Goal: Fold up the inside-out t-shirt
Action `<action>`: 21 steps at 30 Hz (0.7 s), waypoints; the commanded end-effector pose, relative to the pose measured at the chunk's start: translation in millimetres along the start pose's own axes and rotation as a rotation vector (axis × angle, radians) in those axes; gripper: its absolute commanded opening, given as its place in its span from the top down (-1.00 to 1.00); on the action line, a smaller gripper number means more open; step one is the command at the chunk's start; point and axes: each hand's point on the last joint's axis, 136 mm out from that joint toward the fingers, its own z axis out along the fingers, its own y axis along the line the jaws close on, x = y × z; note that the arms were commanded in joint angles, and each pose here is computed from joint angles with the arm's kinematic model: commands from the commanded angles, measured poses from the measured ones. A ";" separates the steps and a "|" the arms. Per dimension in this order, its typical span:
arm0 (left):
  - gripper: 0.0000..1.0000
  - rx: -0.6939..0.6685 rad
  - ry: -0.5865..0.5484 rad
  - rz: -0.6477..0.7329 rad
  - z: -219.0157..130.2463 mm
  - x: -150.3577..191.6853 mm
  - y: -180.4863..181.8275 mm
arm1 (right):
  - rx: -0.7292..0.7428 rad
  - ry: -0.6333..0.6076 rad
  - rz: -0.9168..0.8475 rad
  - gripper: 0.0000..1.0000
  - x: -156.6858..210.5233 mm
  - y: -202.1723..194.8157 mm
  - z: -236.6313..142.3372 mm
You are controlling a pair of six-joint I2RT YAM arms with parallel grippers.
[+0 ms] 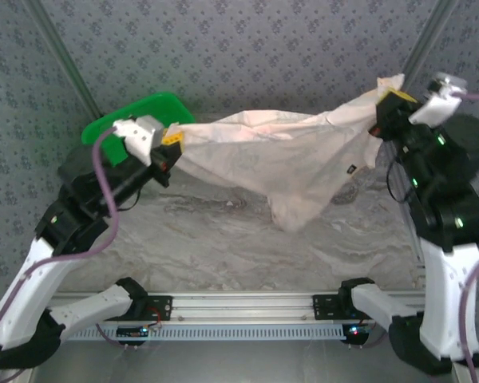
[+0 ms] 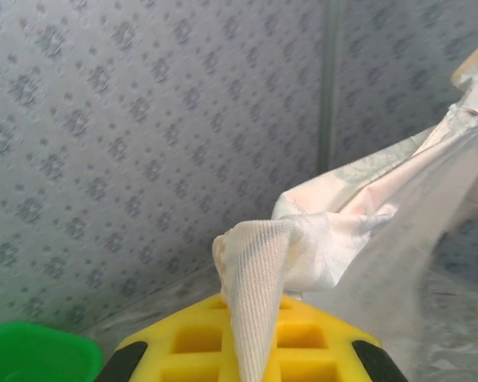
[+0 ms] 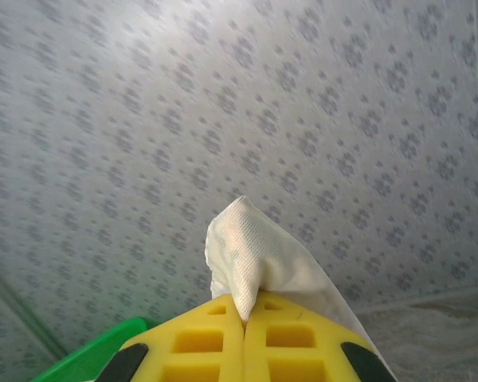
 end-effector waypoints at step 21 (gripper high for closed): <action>1.00 -0.242 0.120 -0.133 70.1 47.2 60.3 | 0.162 -0.032 -0.012 1.00 13.2 -35.4 79.1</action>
